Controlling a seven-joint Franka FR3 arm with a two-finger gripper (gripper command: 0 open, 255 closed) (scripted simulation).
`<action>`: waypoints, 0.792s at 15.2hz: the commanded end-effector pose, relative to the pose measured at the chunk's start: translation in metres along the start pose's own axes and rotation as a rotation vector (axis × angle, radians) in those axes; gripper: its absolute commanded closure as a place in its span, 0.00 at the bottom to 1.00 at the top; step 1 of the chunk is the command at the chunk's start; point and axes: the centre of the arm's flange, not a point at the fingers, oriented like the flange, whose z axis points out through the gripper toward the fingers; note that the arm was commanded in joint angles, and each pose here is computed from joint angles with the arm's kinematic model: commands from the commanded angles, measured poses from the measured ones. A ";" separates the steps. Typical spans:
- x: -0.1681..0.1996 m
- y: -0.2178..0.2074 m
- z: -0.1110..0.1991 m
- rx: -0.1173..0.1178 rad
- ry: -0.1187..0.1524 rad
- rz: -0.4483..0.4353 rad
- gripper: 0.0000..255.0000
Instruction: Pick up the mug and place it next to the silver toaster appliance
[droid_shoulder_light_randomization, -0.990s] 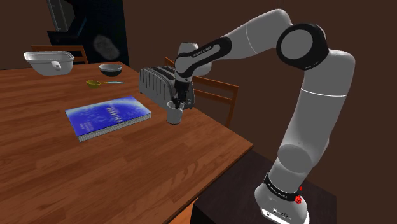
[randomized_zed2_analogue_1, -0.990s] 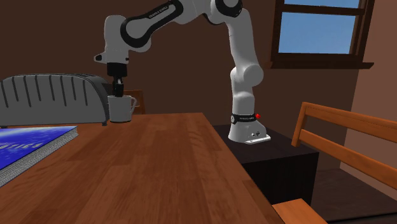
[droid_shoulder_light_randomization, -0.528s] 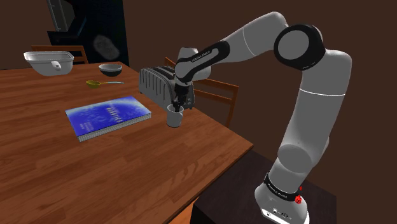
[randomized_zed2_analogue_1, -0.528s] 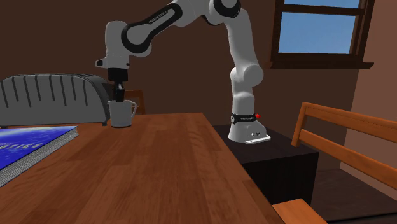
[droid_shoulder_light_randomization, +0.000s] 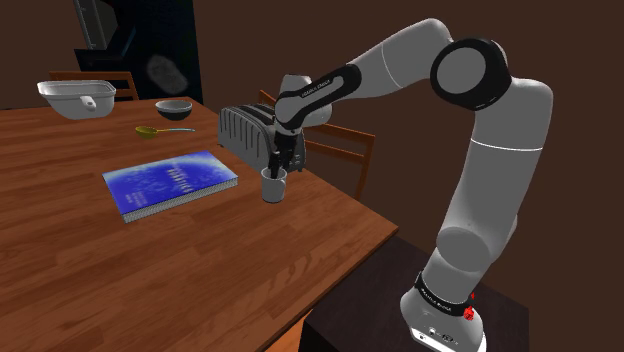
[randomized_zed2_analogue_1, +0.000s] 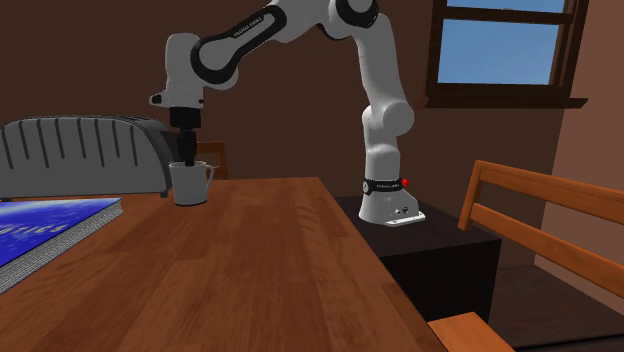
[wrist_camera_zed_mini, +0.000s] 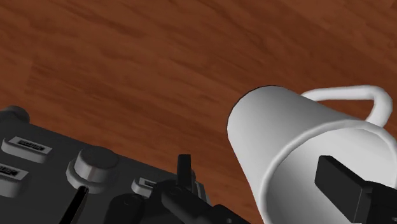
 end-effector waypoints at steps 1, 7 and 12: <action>0.000 0.000 0.000 0.000 0.000 0.000 0.00; 0.000 0.000 -0.050 0.000 0.000 0.000 0.00; 0.000 0.000 -0.050 0.000 0.000 0.000 0.00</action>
